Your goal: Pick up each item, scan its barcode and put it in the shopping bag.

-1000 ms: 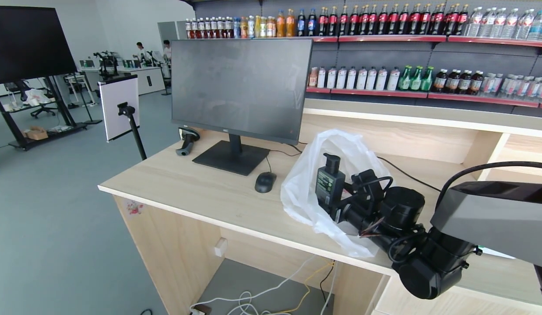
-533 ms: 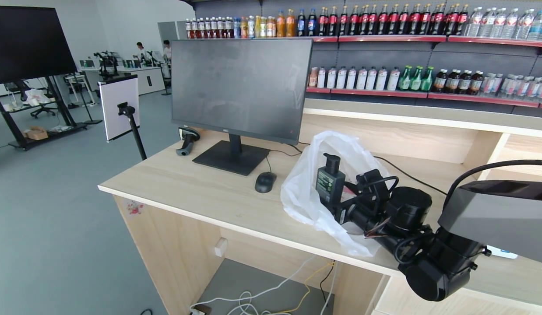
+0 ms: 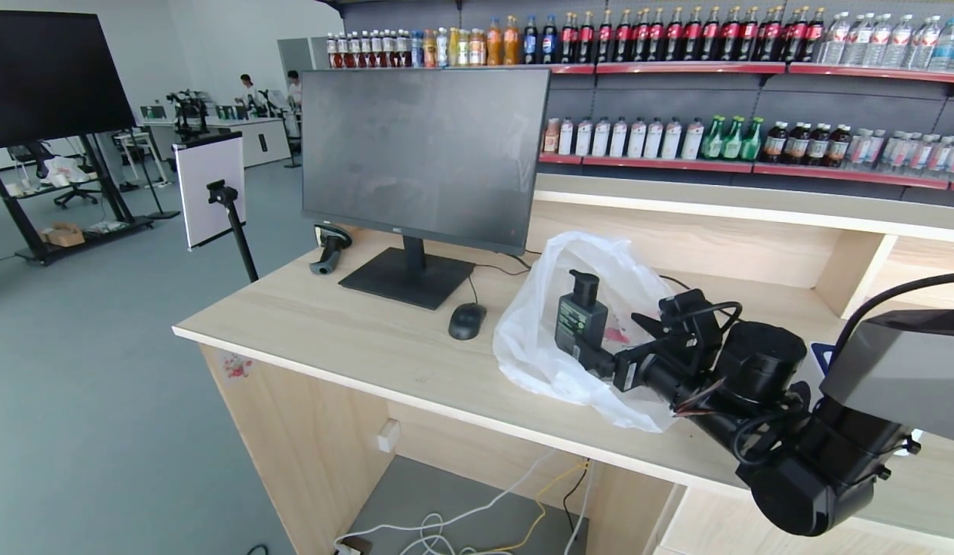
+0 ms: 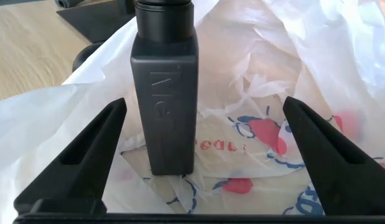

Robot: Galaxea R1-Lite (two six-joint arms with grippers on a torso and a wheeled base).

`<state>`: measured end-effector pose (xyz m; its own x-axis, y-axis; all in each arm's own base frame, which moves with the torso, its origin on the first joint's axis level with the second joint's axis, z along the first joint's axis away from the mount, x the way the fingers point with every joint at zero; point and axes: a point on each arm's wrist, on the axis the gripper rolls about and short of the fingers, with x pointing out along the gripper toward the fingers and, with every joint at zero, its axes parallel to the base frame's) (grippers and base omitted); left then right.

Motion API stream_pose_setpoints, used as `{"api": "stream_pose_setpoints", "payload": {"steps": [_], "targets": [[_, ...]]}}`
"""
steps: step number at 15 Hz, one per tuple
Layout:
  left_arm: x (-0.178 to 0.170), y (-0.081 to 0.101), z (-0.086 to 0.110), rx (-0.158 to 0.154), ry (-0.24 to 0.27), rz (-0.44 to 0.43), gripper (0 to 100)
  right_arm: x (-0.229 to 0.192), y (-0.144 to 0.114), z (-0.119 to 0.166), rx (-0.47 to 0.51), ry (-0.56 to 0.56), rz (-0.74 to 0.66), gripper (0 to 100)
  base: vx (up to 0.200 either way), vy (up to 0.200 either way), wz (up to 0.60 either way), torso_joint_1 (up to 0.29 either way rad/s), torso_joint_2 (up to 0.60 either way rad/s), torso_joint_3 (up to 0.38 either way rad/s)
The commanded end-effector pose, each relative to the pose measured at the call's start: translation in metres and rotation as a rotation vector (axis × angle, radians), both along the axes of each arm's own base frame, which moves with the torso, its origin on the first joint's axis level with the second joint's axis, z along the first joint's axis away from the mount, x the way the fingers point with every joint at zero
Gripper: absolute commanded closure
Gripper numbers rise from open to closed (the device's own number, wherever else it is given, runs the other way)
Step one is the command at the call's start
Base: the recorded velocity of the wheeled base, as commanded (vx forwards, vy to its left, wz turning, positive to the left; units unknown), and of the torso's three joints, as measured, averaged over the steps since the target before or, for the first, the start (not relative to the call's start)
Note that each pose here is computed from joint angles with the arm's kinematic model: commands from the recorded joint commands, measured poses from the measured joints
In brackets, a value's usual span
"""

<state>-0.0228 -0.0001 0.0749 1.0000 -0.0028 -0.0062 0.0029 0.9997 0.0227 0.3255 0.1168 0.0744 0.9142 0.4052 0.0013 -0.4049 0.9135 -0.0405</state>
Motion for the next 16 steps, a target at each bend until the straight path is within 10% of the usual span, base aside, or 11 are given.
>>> {"api": "stream_pose_setpoints", "payload": {"steps": [1,10,16], "targets": [[0.000,0.000,0.000,-0.001,0.002,0.000,0,-0.010,-0.005,0.022,0.014,-0.051,-0.005,0,0.000,0.000,0.00,0.000,0.00,0.000],[0.000,0.000,0.000,-0.010,0.000,0.001,0,-0.074,-0.027,0.070,0.032,-0.136,-0.004,0,0.000,0.000,0.00,0.000,0.00,0.000],[0.000,0.000,0.000,-0.018,0.000,0.004,0,-0.080,-0.029,0.078,0.045,-0.163,-0.004,0,-0.200,0.000,0.00,0.004,0.00,0.001]]}}
